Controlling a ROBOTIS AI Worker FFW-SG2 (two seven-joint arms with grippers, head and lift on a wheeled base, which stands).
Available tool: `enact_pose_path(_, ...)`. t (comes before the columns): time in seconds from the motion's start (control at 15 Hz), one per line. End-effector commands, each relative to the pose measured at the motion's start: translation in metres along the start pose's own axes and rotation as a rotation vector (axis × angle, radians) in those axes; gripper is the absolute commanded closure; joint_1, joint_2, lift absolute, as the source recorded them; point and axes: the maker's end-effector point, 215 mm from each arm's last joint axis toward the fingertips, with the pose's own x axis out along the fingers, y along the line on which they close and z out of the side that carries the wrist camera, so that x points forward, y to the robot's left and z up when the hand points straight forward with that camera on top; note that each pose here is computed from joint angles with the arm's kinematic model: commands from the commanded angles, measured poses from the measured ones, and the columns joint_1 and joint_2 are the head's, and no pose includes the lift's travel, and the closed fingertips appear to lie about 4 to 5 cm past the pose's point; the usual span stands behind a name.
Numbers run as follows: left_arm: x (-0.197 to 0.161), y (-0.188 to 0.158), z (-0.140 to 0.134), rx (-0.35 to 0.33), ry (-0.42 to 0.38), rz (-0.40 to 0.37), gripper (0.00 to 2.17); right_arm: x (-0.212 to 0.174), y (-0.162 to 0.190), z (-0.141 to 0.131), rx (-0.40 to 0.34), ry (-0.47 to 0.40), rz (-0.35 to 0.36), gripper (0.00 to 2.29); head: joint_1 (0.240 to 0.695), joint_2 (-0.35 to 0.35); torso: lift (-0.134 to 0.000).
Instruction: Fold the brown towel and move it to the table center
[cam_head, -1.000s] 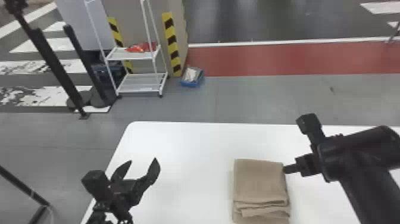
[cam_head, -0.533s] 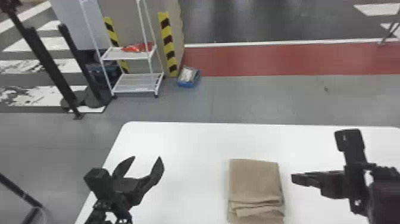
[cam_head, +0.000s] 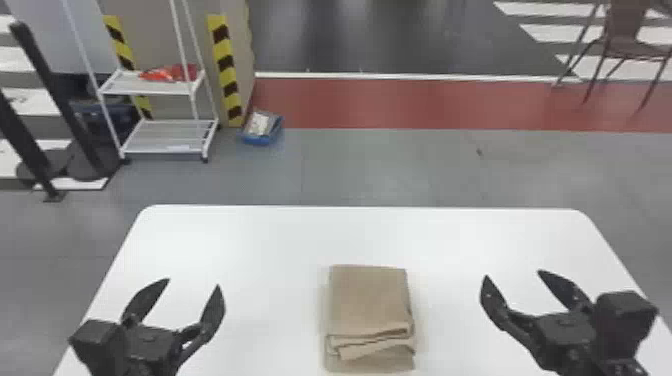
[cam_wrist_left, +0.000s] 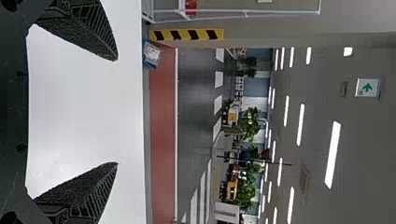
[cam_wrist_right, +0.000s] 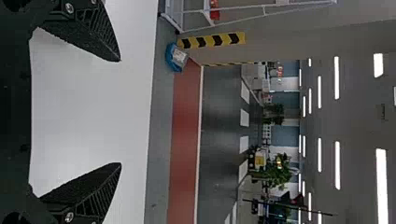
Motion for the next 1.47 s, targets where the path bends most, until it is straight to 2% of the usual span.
enact_pose_path(0.0, -0.009, 0.003, -0.002, 0.01, 0.005, 0.014, 0.08, -0.025, -0.001, -0.003, -0.029, -0.039, -0.011, 0.07, 0.695, -0.034, 0.0)
enact_pose_path(0.13, -0.013, 0.008, -0.001, 0.033, 0.005, 0.035, 0.08, -0.046, 0.005, 0.002, -0.053, -0.094, -0.011, 0.07, 0.695, -0.039, 0.0)
enact_pose_path(0.27, -0.03, 0.026, 0.0, 0.052, 0.008, 0.079, 0.08, -0.052, 0.029, -0.005, -0.03, -0.095, 0.03, 0.07, 0.695, -0.031, 0.0)
enact_pose_path(0.47, -0.039, 0.027, 0.006, 0.057, 0.001, 0.087, 0.08, -0.072, 0.039, 0.002, -0.039, -0.141, 0.043, 0.08, 0.695, 0.03, 0.0)
enact_pose_path(0.67, -0.048, 0.025, 0.003, 0.055, 0.007, 0.088, 0.08, -0.078, 0.043, -0.007, -0.03, -0.124, 0.049, 0.08, 0.695, 0.049, 0.0)
enact_pose_path(1.07, -0.076, 0.026, 0.018, 0.056, -0.05, 0.107, 0.08, -0.093, 0.06, -0.001, -0.034, -0.163, 0.073, 0.08, 0.695, 0.07, 0.0)
enact_pose_path(1.4, -0.083, 0.026, 0.02, 0.058, -0.05, 0.109, 0.08, -0.101, 0.065, 0.004, -0.036, -0.166, 0.081, 0.08, 0.695, 0.097, 0.0)
